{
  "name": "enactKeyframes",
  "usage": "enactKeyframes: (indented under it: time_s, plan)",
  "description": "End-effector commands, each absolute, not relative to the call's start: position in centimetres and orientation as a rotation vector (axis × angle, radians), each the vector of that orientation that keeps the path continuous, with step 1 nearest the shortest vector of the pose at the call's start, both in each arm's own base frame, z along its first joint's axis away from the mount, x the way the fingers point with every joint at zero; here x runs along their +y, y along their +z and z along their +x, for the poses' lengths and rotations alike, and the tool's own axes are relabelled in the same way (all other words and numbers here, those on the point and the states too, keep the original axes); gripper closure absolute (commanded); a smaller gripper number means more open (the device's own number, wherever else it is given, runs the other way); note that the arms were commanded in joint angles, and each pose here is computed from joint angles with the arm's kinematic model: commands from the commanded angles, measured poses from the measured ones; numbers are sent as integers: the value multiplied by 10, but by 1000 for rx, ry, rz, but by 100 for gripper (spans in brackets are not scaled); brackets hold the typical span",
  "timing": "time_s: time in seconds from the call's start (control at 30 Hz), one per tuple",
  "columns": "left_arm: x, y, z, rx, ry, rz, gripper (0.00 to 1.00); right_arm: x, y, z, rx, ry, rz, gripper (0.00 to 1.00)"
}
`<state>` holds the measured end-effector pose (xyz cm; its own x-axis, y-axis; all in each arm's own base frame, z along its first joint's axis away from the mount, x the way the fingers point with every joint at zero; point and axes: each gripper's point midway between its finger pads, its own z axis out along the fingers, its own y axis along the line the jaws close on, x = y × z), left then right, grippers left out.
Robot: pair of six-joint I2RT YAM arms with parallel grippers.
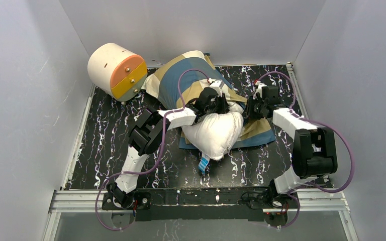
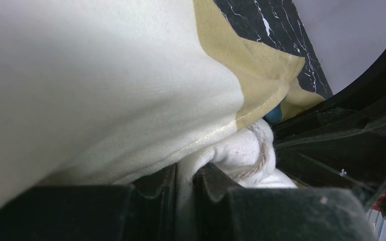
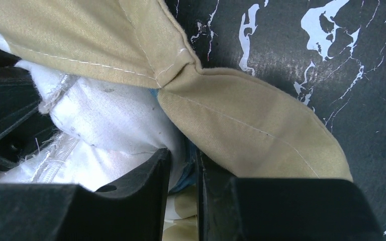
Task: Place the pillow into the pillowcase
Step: Stuff the pillow into the pillowcase.
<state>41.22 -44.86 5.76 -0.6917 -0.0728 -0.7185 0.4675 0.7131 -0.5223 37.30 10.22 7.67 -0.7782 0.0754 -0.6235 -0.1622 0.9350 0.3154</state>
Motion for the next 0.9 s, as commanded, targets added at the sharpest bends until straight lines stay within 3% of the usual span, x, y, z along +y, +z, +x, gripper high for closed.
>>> enactKeyframes:
  time_s: [0.0,0.17,0.6,0.87]
  plan:
    - [-279,-132,353,2801,-229,188,100,85,73,384,2400,348,-54,70]
    - [-275,-131,353,2801,-201,199,100,77,106,386,2313,374,-29,71]
    - [-271,-131,351,2807,-184,204,100,73,80,379,2393,397,-2,70]
    - [-270,-130,352,2805,-169,220,100,73,137,379,2244,492,13,63]
